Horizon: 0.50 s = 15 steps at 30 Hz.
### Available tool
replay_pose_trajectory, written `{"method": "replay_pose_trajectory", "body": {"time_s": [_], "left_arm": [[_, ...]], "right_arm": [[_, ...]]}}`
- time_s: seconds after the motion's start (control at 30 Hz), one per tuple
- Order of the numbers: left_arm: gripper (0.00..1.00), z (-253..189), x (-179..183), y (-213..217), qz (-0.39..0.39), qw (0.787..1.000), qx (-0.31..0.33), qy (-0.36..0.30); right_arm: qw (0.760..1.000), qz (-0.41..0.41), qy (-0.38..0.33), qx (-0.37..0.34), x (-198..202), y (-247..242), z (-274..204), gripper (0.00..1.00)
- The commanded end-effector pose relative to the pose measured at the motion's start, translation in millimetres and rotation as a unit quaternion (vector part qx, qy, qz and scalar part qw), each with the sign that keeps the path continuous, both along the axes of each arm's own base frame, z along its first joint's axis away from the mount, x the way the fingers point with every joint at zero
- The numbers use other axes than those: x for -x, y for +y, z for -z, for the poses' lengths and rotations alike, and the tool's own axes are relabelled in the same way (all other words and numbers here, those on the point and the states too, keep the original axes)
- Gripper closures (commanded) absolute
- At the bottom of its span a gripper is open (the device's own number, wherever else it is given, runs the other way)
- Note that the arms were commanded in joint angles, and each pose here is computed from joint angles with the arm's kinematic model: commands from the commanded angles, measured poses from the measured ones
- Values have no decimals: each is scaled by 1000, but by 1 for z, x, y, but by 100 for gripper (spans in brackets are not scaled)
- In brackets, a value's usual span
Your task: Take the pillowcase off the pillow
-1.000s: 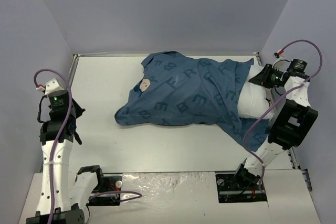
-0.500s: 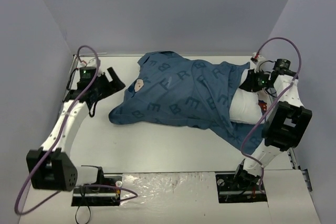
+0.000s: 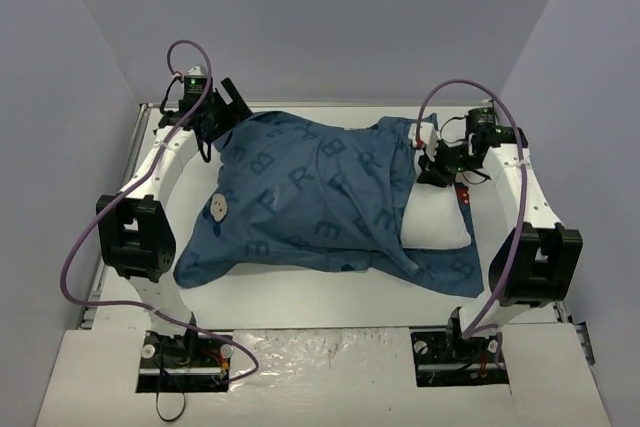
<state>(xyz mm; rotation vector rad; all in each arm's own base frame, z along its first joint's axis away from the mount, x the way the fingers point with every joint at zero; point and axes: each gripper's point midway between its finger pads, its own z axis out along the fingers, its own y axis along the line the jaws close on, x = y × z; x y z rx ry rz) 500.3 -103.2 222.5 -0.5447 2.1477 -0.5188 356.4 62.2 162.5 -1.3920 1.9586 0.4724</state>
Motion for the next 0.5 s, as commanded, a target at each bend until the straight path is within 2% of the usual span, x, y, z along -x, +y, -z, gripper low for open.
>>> {"method": "replay_pose_trajectory", "body": {"time_s": [0.0, 0.13, 0.23, 0.37, 0.47], "left_arm": [[9, -8, -8, 12, -42, 999, -13, 15], [9, 9, -5, 22, -65, 996, -38, 56], [7, 27, 10, 42, -112, 987, -65, 95], [3, 38, 22, 59, -157, 978, -66, 121], [3, 42, 24, 61, -164, 975, -70, 134]], "right_arm": [[995, -87, -42, 39, 27, 12, -11, 100], [994, -83, -59, 42, 23, 11, -20, 100], [994, -77, -62, 41, 21, 10, -20, 100], [995, -67, -64, 40, 24, 10, -17, 100], [995, -54, -76, 42, 20, 9, -20, 100]]}}
